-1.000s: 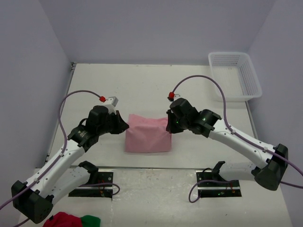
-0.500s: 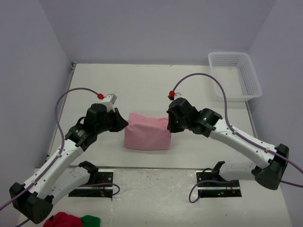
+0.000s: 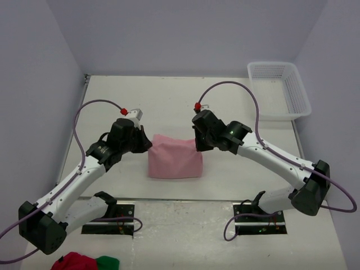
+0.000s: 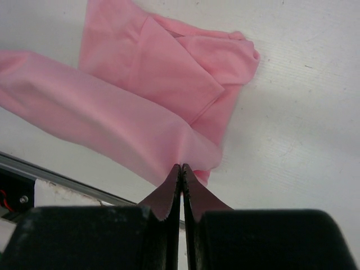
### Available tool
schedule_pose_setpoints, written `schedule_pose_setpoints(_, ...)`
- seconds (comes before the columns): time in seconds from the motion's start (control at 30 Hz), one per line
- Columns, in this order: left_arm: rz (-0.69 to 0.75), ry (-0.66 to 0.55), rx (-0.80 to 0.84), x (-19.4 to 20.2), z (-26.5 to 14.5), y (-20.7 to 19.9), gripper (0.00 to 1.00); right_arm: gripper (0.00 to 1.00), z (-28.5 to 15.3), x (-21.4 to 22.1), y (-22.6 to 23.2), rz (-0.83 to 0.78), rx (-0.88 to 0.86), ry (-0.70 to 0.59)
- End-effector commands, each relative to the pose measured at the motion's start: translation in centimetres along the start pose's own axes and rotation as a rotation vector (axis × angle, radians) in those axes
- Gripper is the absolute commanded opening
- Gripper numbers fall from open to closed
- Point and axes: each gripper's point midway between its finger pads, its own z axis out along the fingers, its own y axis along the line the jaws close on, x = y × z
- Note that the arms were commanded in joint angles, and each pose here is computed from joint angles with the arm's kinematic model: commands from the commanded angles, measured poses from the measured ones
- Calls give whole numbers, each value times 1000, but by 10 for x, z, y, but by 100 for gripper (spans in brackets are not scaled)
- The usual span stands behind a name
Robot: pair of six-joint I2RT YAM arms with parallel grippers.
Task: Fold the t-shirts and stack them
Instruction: Smooth out wrinkles on the folded tshirt
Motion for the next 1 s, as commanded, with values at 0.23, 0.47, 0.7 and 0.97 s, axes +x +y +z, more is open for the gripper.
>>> schedule_pose_setpoints(0.23, 47, -117, 0, -47, 9, -12, 0, 0, 7, -35, -17, 8, 61, -48)
schedule_pose_setpoints(0.47, 58, -111, -14, -58, 27, -12, 0, 0, 24, -46, -27, 15, 72, -35)
schedule_pose_setpoints(0.7, 54, -117, -33, -65, 41, -5, 0, 0, 39, -53, -36, -1, 86, -21)
schedule_pose_setpoints(0.97, 54, -127, -19, -70, 38, -8, 0, 0, 34, -55, -34, 2, 73, -35)
